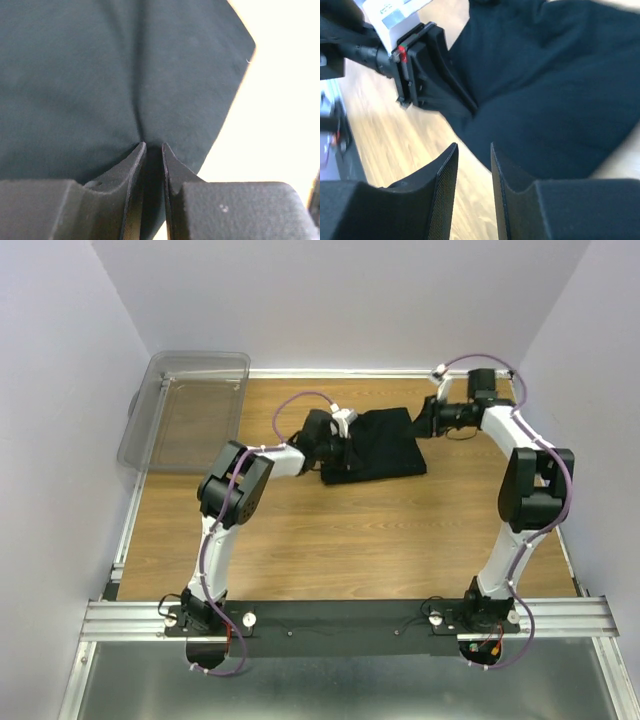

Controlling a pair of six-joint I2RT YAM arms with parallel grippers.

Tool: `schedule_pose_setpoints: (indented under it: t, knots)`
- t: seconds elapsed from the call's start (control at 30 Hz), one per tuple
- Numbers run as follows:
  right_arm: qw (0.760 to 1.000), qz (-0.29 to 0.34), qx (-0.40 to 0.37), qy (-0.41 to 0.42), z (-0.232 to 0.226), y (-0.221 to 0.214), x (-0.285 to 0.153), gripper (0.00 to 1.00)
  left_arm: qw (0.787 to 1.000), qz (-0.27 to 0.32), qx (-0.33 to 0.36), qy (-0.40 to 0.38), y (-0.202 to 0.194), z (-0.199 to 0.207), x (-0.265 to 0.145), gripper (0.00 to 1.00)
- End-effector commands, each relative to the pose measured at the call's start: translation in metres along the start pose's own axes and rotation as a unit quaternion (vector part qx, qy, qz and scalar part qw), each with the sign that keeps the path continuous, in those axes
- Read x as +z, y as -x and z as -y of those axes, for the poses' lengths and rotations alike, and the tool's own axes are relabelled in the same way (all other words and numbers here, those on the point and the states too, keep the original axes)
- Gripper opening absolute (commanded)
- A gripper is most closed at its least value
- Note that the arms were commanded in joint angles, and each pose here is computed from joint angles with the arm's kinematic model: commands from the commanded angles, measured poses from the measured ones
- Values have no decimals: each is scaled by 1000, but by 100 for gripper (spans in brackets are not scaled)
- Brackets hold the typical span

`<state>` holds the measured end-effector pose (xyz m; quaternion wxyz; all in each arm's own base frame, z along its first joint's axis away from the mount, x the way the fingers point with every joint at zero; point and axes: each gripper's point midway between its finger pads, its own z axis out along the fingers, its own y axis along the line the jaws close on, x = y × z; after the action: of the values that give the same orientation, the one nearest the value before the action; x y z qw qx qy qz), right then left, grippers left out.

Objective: Fold and stack the t-shirts

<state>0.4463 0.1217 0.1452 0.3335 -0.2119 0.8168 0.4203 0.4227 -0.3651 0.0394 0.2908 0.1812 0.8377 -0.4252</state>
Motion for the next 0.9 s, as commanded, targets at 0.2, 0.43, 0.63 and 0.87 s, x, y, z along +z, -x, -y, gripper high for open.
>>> schedule_pose_setpoints:
  t: [0.2, 0.43, 0.63, 0.87]
  knots:
    - [989, -141, 43, -16, 12, -111, 19, 36, 991, 116, -22, -68, 7, 97, -28, 30]
    - [985, -152, 85, -11, 21, -121, 25, 32, 984, 160, -44, -59, 47, 82, -40, 33]
    - [980, -168, 109, -6, 23, -145, 17, 29, 987, 131, -86, -41, 30, 36, -24, 33]
    - [977, -165, 135, -13, 36, -154, 6, 27, 984, 127, -120, 22, 13, -15, -50, 33]
